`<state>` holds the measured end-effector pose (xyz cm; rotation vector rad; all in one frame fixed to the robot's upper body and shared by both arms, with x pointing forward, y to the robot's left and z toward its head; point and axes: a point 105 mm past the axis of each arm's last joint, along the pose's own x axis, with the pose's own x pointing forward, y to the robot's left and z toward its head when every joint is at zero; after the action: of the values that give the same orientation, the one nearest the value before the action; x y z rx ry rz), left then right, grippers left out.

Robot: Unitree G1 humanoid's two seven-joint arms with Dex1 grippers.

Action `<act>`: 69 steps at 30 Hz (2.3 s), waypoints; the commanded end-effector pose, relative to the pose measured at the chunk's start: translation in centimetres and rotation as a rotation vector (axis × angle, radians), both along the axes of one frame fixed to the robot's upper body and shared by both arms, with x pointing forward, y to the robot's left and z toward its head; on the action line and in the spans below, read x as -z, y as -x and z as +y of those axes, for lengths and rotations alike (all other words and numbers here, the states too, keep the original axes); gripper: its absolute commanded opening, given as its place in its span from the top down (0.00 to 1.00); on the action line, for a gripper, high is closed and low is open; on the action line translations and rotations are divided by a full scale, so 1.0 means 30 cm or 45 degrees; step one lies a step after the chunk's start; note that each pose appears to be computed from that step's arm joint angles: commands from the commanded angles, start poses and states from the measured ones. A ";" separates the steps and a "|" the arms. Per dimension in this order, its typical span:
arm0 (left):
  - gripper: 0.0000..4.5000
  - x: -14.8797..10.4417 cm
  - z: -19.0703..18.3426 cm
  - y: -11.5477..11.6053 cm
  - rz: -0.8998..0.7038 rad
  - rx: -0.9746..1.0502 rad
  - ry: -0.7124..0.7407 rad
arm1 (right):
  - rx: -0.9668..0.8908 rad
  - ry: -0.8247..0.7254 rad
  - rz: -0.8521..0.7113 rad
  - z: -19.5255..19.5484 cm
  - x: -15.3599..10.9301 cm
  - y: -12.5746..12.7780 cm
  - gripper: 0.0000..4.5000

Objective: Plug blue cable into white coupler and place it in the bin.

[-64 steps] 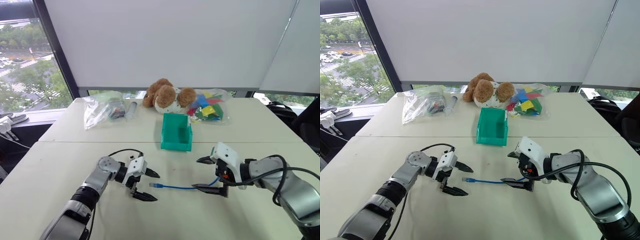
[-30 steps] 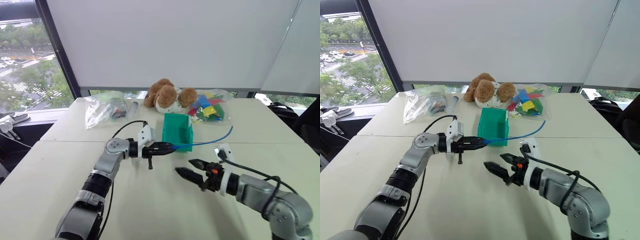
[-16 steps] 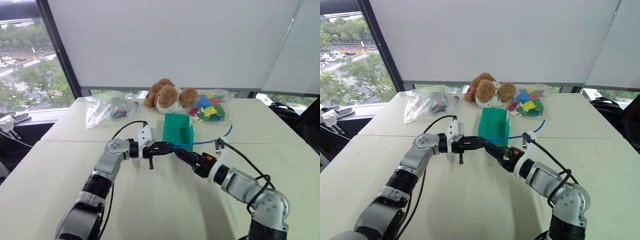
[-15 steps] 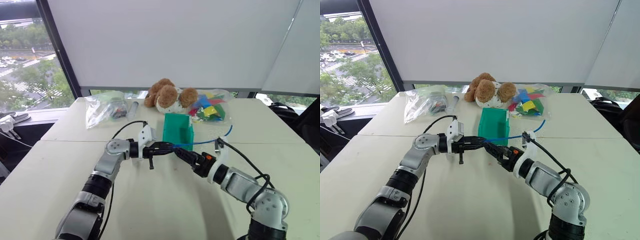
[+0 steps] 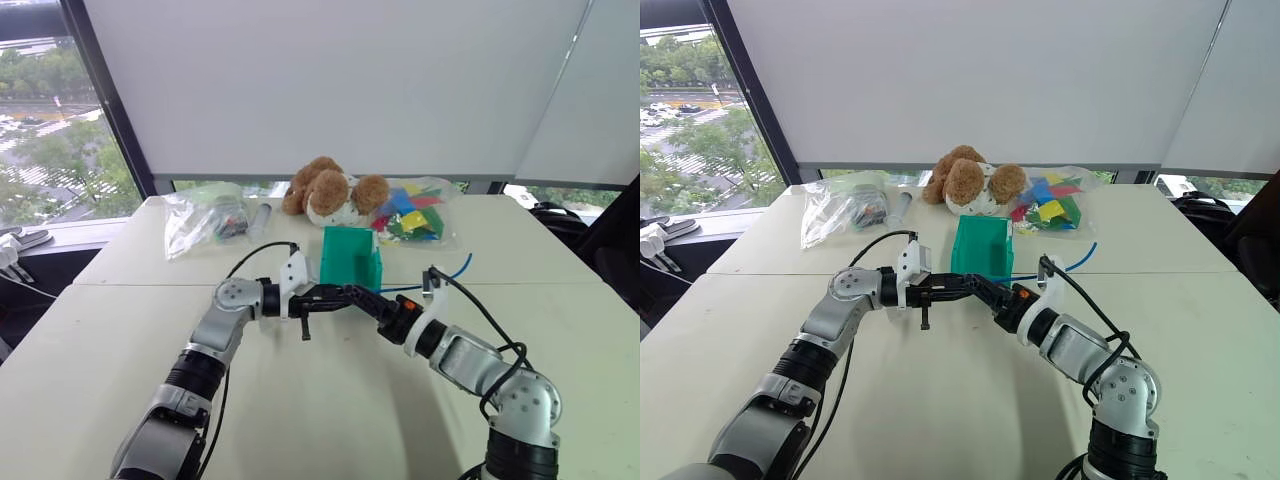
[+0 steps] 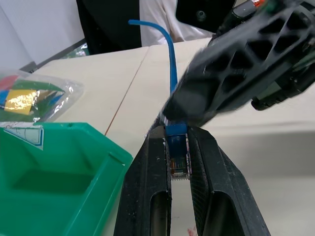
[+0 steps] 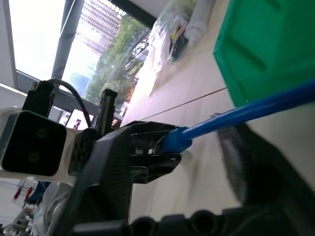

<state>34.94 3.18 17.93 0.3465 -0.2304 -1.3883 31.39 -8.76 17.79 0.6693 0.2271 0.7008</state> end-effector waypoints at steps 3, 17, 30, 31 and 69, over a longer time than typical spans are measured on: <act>1.00 -0.034 0.001 0.008 -0.058 -0.003 0.023 | -0.029 -0.020 -0.052 0.015 -0.032 0.009 0.98; 0.69 -0.033 0.009 -0.001 0.041 -0.023 0.042 | -0.019 -0.018 -0.090 0.009 -0.063 0.017 1.00; 0.00 -0.072 0.306 0.035 0.081 -0.270 -0.029 | -0.163 0.447 -0.410 0.011 -0.140 0.001 1.00; 0.00 -0.076 0.332 0.040 0.087 -0.297 -0.037 | -0.209 0.504 -0.458 0.021 -0.146 0.002 1.00; 0.75 0.294 0.441 -0.097 0.300 -0.466 -0.220 | -0.637 0.916 -0.865 0.117 -0.162 0.046 1.00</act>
<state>37.79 16.78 8.77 0.3291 0.1573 -1.0559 30.27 -5.11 21.07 -0.3308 0.0719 1.2094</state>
